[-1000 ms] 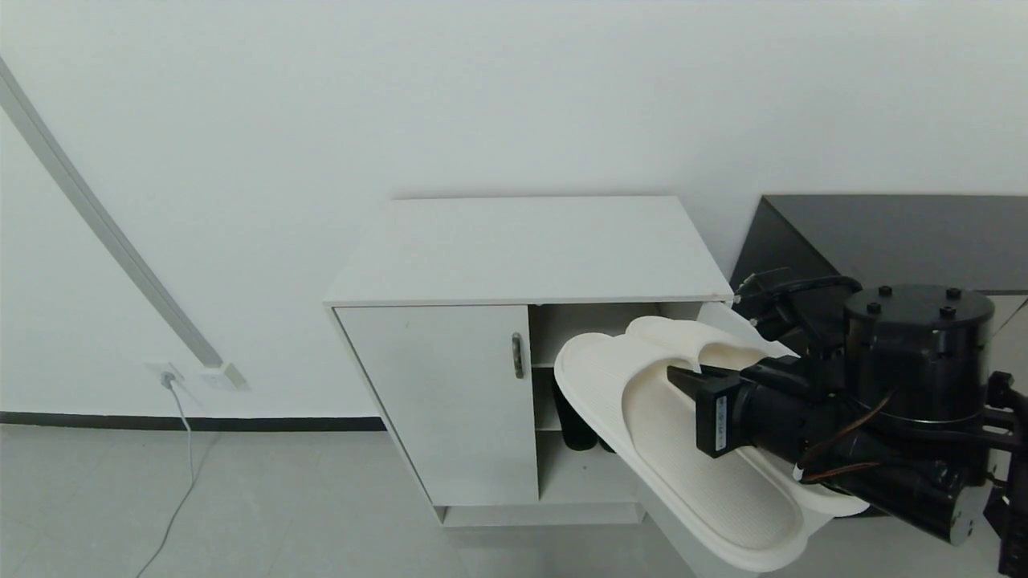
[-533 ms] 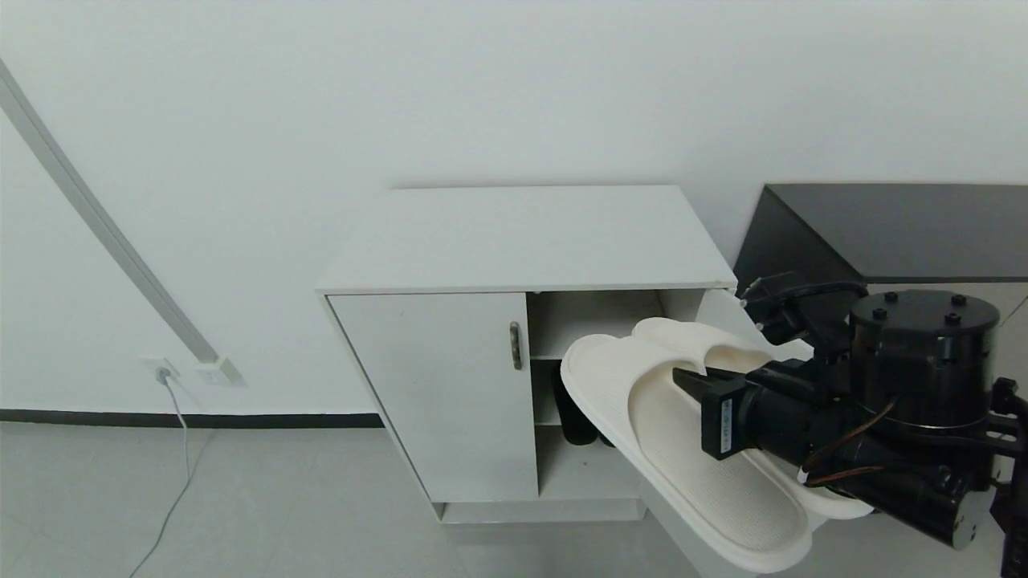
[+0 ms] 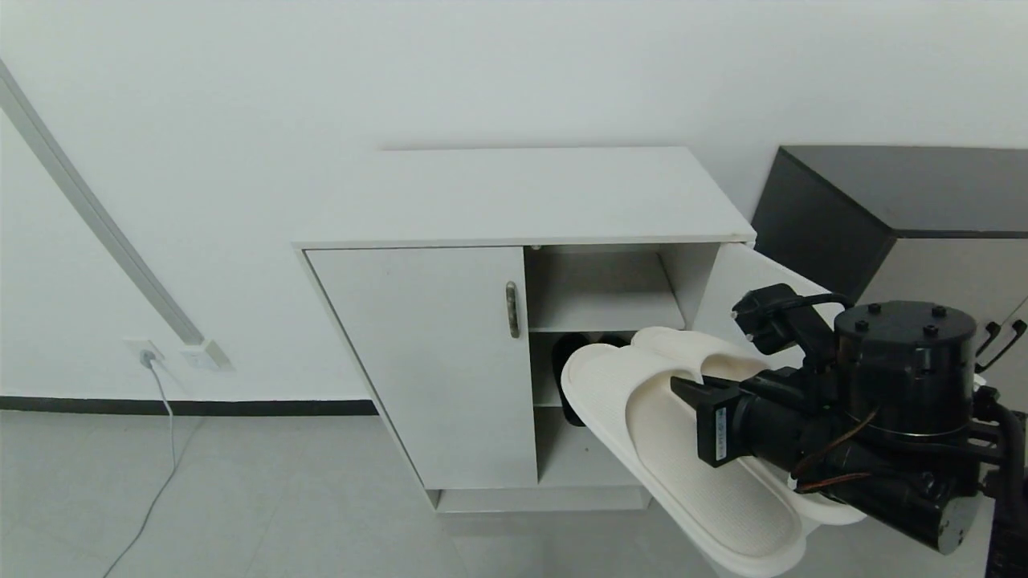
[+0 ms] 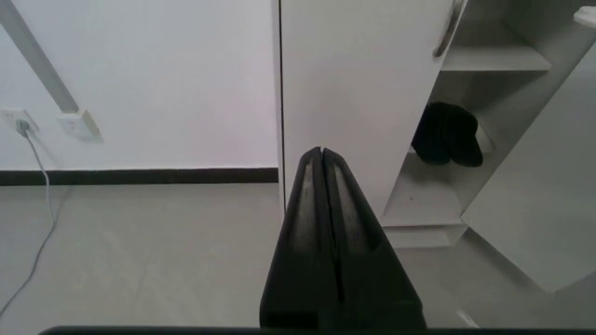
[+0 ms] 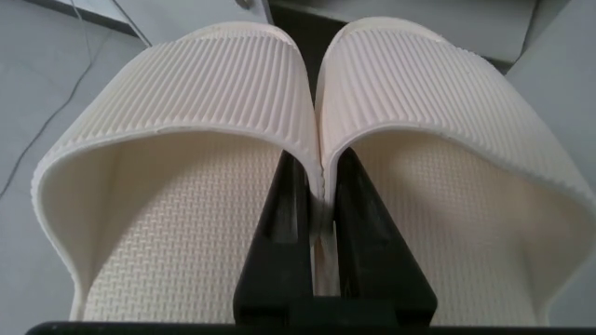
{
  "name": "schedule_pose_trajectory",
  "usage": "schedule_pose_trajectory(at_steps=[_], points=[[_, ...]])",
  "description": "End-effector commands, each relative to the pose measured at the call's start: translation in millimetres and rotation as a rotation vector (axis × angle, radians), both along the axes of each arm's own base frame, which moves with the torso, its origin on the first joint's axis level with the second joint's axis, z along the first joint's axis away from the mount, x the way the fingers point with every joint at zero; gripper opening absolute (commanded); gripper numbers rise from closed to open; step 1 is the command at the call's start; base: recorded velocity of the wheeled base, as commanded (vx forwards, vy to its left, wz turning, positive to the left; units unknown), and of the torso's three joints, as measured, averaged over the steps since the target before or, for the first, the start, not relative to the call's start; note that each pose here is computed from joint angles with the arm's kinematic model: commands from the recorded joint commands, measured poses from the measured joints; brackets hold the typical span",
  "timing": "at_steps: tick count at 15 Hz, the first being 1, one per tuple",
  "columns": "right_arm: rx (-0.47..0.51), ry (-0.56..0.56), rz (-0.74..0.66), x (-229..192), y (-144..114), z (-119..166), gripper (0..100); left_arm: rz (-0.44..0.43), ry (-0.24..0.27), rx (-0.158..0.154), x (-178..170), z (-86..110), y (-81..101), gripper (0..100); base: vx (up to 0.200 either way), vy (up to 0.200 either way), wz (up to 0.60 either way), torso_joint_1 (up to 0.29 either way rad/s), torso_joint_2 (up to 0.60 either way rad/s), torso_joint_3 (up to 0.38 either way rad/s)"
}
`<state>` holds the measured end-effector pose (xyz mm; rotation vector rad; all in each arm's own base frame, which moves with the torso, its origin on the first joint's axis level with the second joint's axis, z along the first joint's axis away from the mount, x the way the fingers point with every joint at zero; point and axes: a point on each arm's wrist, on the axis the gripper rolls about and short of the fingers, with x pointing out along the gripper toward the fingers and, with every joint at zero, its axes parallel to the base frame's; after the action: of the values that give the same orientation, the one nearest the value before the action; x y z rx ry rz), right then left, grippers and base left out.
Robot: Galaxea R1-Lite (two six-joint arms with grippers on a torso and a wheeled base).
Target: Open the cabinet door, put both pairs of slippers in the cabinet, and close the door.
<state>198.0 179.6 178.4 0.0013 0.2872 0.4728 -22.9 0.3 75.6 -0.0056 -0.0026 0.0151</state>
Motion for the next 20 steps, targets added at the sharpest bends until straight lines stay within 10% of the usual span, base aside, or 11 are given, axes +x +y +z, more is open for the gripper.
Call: schedule_pose_trajectory(at_steps=[1,20], points=[[-0.004,0.004,0.001,0.4,0.7,-1.6,0,0.000,0.001,-0.001,0.1,0.1,0.0,0,0.000,0.000,0.00,-0.207,0.54,0.320],[-0.026,-0.003,0.008,-2.0,1.5,-3.0,0,0.000,0.001,-0.001,0.1,0.1,0.0,0,0.000,0.000,0.00,-0.132,0.47,0.337]])
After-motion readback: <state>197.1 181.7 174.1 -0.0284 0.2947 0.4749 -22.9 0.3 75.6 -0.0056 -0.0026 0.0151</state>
